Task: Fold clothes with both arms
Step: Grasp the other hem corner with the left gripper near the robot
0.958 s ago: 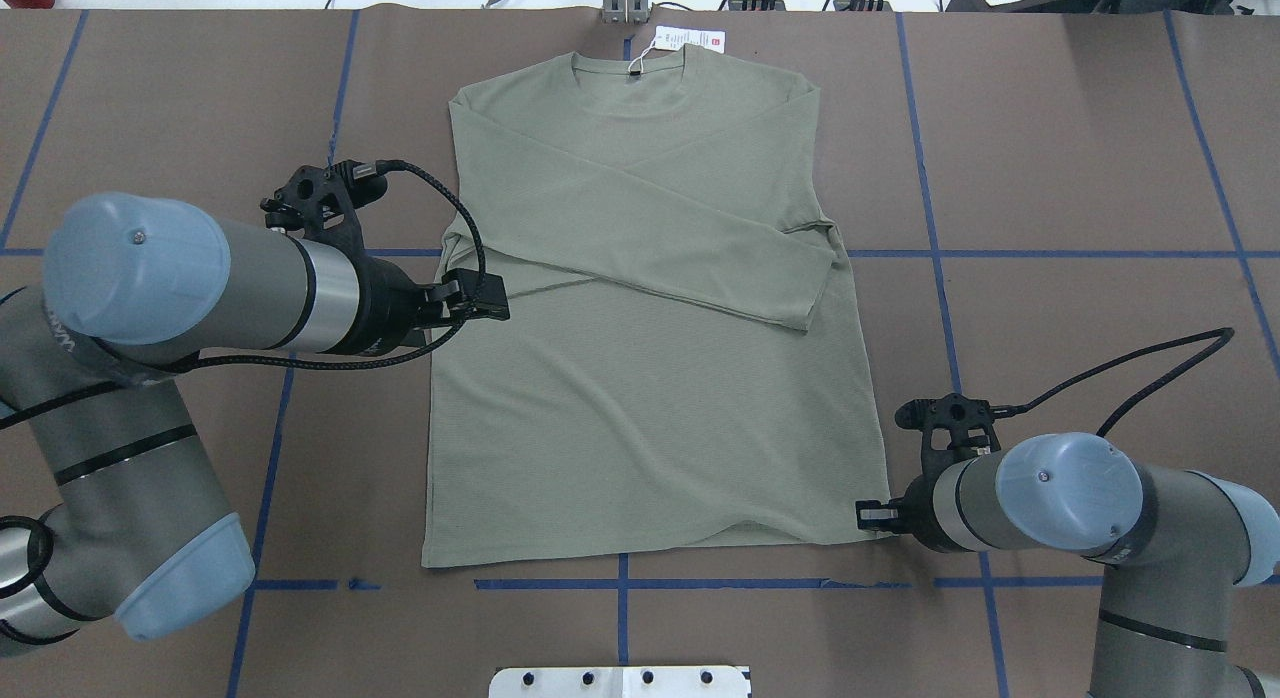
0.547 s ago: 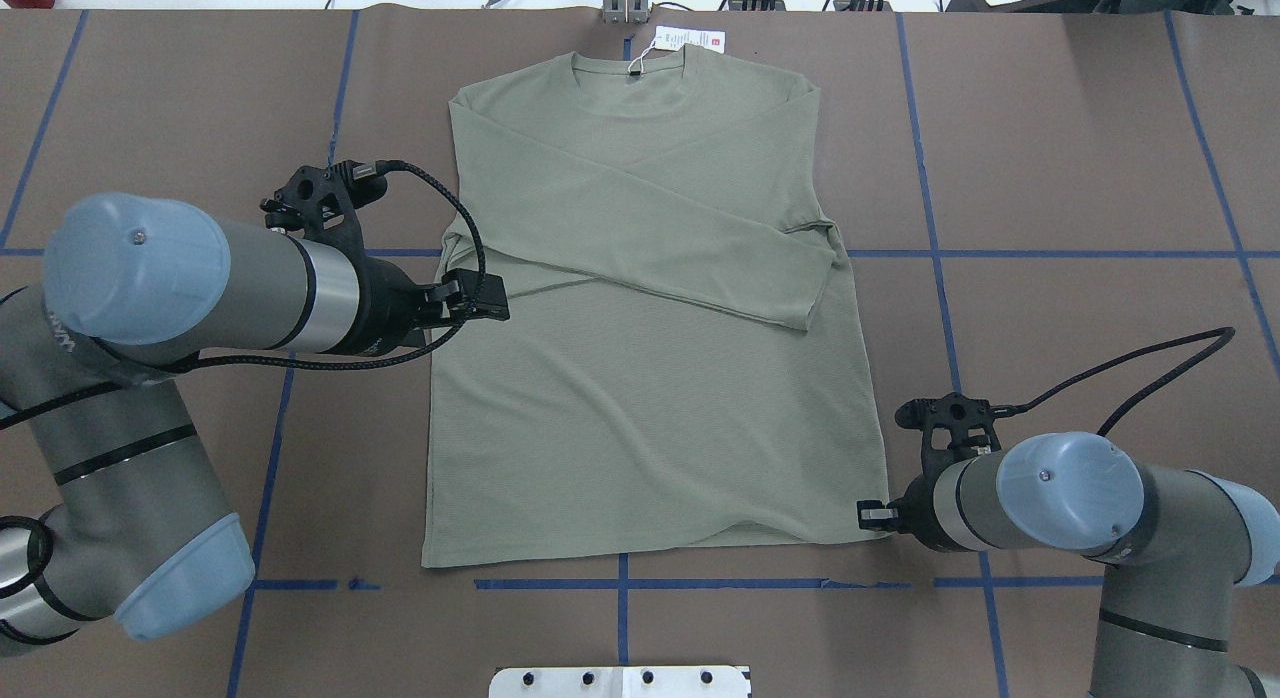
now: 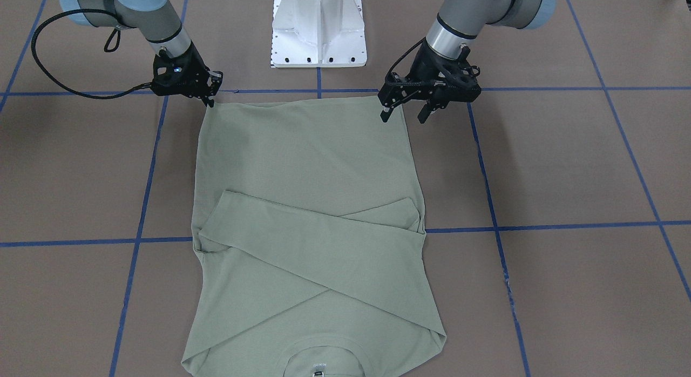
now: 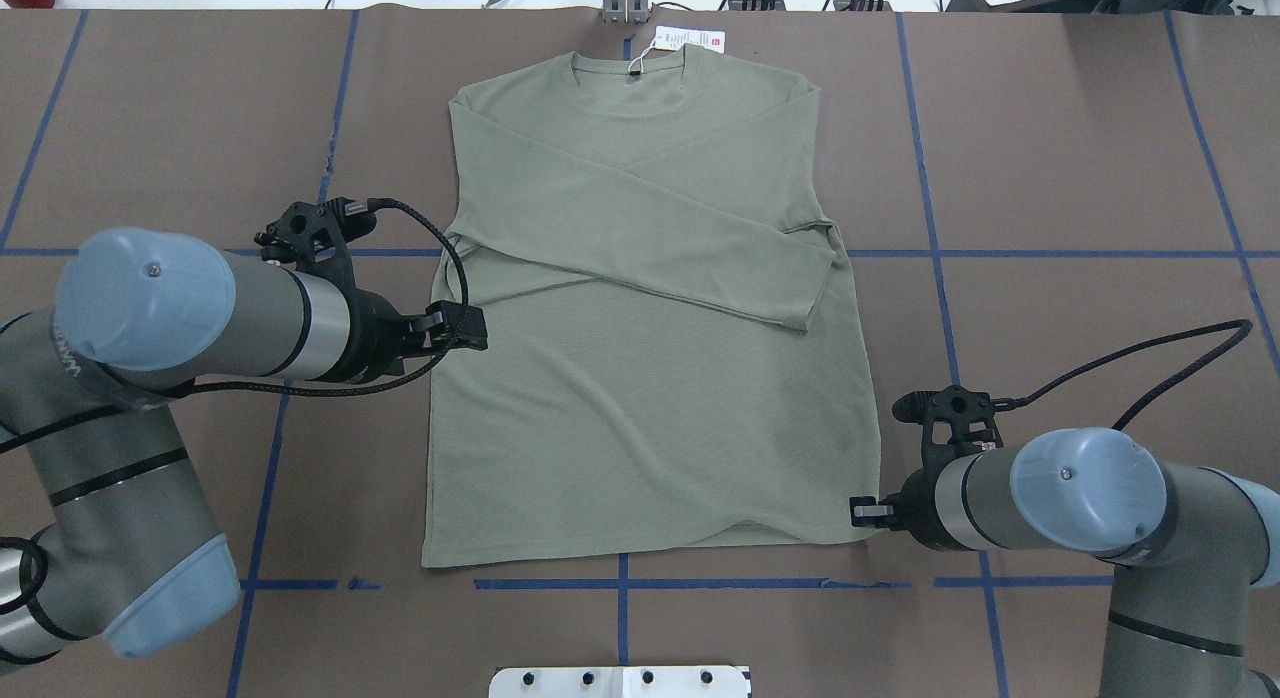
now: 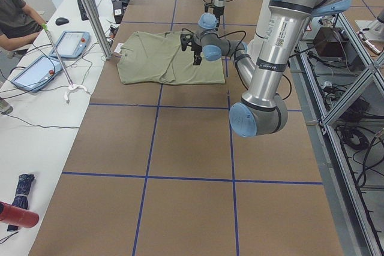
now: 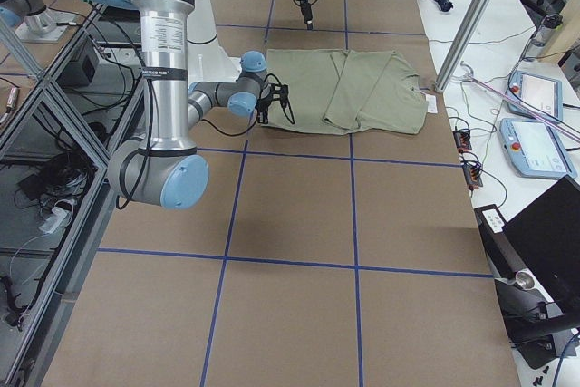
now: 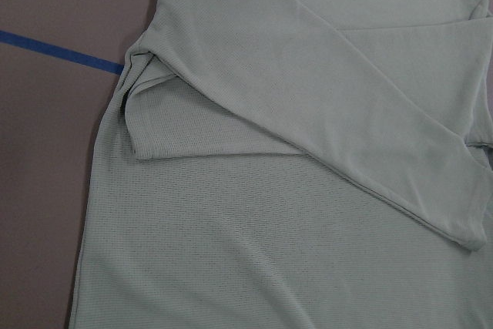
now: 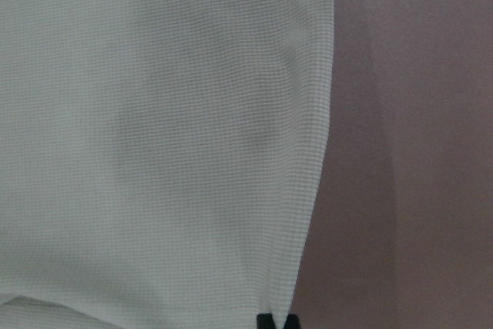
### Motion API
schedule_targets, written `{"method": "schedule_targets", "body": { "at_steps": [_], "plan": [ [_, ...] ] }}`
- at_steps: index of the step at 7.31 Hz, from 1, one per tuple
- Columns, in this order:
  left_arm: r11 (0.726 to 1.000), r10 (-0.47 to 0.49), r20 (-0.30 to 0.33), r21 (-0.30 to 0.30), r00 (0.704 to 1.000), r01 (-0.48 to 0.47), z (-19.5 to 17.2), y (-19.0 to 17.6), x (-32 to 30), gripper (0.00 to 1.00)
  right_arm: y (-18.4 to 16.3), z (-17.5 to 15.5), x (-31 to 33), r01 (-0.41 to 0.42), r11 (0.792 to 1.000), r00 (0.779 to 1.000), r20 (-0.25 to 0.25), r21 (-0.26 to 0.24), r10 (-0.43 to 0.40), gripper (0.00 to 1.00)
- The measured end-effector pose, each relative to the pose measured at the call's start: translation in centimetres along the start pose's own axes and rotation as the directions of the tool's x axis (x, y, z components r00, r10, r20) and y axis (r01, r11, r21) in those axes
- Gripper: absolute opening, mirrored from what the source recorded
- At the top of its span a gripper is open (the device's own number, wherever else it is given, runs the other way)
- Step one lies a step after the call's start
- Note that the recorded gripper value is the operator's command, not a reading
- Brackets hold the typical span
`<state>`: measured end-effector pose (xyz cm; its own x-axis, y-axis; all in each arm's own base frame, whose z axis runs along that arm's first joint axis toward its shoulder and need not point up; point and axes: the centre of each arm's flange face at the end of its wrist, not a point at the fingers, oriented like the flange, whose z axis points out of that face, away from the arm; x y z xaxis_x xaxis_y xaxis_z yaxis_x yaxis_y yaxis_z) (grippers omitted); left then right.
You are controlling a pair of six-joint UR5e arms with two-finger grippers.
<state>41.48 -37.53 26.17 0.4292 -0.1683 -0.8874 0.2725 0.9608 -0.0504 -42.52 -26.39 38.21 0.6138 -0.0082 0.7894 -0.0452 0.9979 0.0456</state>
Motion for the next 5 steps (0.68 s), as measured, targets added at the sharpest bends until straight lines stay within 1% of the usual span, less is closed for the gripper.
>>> {"method": "schedule_targets", "body": {
  "at_steps": [1, 2, 4, 5],
  "plan": [
    [0.999, -0.018, 0.041, -0.032, 0.999, 0.019, 1.4, 2.0, -1.9, 0.98, -0.1, -0.4, -0.3, 0.002, 1.0, 1.0, 0.012, 0.005, -0.002, 0.0],
    [0.996, -0.055, 0.078, -0.062, 0.995, 0.06, 3.0, 4.7, -3.1, 0.94, -0.1, -0.6, -0.6, 0.003, 1.0, 1.0, 0.02, 0.009, -0.003, 0.0],
    [0.987, -0.118, 0.146, -0.09, 0.982, 0.132, 5.9, 11.3, -3.7, 0.89, -0.3, -0.9, -1.1, 0.004, 1.0, 1.0, 0.031, 0.015, -0.004, 0.0],
    [0.984, -0.129, 0.185, -0.1, 0.974, 0.149, 6.9, 13.9, -3.5, 0.87, -0.4, -0.9, -1.1, 0.003, 1.0, 0.999, 0.032, 0.016, -0.003, 0.0]
  ]
}}
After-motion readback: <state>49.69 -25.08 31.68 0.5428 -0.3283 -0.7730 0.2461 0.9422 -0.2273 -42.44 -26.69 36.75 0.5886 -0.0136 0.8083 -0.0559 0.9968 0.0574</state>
